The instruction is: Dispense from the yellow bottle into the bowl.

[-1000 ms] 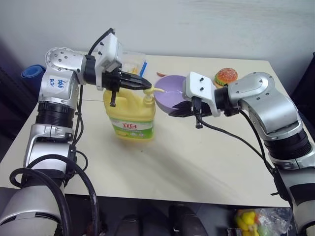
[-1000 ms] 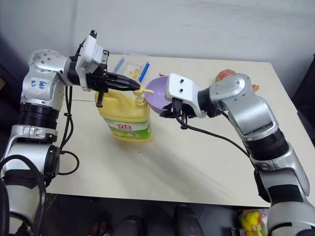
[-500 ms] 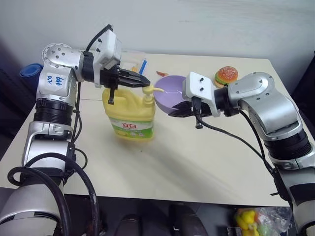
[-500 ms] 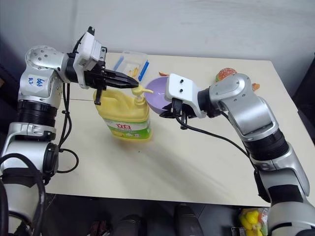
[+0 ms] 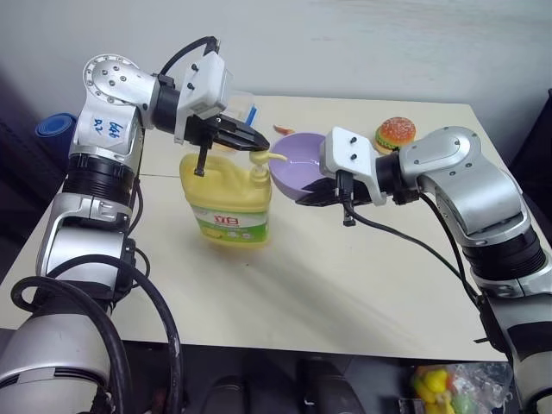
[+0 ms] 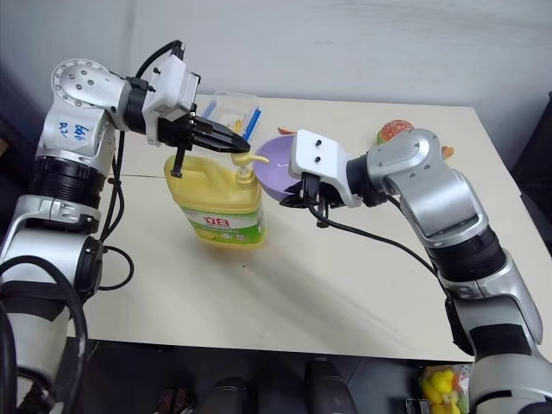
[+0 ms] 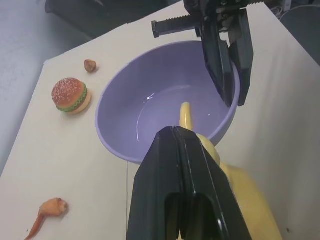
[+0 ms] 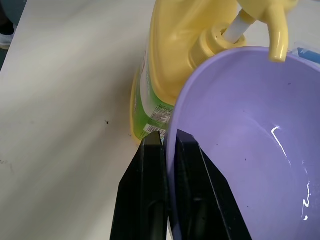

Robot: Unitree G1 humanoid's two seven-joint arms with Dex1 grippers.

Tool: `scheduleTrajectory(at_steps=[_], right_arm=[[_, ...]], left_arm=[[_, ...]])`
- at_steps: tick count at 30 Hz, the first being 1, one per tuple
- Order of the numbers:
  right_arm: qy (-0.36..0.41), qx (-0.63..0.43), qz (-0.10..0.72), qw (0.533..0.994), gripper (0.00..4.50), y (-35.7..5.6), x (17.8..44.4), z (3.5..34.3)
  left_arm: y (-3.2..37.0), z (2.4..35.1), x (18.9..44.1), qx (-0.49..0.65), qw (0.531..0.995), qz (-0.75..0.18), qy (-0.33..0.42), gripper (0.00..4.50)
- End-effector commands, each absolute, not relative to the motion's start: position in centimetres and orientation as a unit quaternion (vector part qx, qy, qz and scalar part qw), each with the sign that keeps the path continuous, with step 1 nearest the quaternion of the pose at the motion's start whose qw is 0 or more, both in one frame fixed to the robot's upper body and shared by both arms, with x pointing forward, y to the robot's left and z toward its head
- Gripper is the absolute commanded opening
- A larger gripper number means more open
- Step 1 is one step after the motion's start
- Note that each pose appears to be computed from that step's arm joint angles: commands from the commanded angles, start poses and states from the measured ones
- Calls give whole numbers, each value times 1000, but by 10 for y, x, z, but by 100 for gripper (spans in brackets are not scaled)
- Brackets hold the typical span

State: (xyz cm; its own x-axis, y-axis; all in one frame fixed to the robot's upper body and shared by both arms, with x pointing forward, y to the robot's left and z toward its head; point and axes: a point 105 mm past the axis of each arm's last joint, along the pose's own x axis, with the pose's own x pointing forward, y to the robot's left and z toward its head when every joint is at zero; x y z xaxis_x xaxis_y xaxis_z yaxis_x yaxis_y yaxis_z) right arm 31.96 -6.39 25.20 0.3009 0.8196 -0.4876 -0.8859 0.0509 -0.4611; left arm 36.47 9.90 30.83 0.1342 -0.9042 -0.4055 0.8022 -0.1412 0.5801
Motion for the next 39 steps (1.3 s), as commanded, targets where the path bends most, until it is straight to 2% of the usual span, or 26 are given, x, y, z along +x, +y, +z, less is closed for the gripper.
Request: scheduleTrajectory(at_steps=[1,18,27,31,35,39], right_arm=[[25,-369,601,708,0,-57,310,258],[28,-362,605,709,0,-54,310,256],[30,-353,606,712,0,-53,310,253],[30,-352,606,712,0,-53,311,253],[30,-353,605,713,0,-54,312,254],[29,-353,606,713,0,-55,312,254]], left_arm=[[100,280,363,388,613,-688,2,1],[109,246,353,383,597,-703,41,1],[113,227,358,380,615,-688,52,1],[112,241,364,373,637,-674,32,1],[106,273,369,339,667,-664,-4,1],[100,306,362,291,676,-676,-39,1]])
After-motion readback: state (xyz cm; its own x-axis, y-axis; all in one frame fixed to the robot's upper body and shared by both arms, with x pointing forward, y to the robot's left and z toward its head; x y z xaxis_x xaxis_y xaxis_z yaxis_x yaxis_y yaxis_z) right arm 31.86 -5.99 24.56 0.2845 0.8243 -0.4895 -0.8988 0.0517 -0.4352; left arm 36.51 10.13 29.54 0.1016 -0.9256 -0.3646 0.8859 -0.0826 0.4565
